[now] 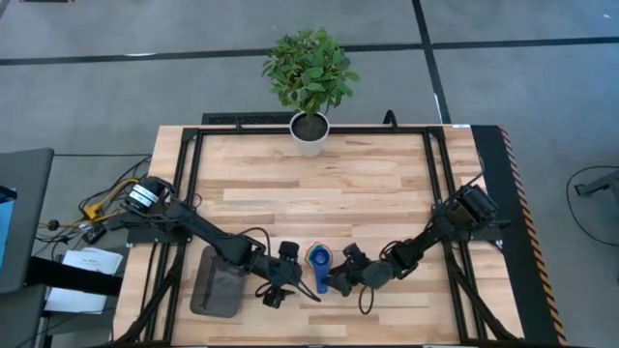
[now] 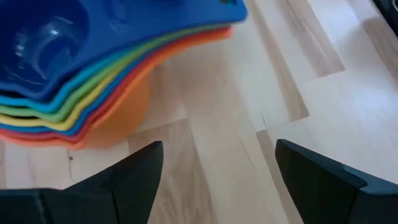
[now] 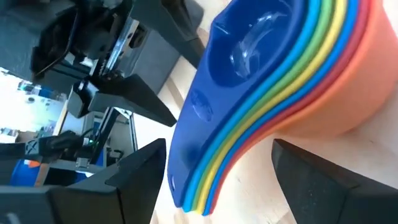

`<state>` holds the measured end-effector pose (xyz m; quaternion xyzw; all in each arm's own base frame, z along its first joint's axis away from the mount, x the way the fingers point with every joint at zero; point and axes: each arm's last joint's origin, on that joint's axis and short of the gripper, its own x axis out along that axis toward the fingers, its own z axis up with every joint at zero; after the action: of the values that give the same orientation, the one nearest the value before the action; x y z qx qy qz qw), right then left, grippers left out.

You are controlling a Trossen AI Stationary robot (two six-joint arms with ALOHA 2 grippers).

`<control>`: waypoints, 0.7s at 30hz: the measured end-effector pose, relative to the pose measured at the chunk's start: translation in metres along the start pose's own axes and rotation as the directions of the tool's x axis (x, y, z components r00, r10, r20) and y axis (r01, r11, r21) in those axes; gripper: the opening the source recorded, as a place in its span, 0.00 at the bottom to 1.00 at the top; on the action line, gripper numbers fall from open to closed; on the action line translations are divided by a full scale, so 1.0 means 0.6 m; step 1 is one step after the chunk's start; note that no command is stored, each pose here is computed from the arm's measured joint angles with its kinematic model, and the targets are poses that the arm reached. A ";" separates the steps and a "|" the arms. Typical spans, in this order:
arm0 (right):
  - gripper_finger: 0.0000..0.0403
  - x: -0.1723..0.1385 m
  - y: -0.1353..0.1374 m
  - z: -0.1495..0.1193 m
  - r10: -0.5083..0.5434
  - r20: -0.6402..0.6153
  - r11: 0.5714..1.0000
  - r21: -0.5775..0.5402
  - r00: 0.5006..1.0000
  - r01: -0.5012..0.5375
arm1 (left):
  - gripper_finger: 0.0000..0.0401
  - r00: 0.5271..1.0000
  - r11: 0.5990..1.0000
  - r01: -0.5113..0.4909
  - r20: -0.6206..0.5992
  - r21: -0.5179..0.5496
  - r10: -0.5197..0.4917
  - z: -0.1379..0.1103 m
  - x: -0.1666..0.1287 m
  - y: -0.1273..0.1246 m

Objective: Nest measuring cups in basket
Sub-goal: Put the nested measuring cups into the black bin

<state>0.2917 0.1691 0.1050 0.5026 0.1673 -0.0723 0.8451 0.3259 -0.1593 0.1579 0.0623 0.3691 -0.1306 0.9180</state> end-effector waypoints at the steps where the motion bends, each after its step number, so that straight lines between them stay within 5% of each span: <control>1: 0.79 0.001 0.001 0.001 0.004 -0.006 1.000 -0.003 1.000 -0.004 | 0.75 1.000 1.000 -0.004 0.001 -0.003 0.004 0.000 0.000 0.000; 13: 0.79 0.004 0.022 -0.003 0.053 -0.014 0.998 0.029 0.998 -0.053 | 0.75 0.999 1.000 0.005 0.045 -0.013 -0.005 0.007 0.000 -0.001; 21: 0.79 -0.010 0.016 -0.031 -0.042 0.028 0.995 0.096 0.999 0.039 | 0.75 0.999 1.000 0.003 0.039 -0.002 -0.003 0.006 0.000 -0.001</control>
<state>0.2851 0.1895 0.1071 0.5375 0.1611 -0.1050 0.8210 0.3281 -0.1605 0.1607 0.0585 0.3516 -0.1327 0.9249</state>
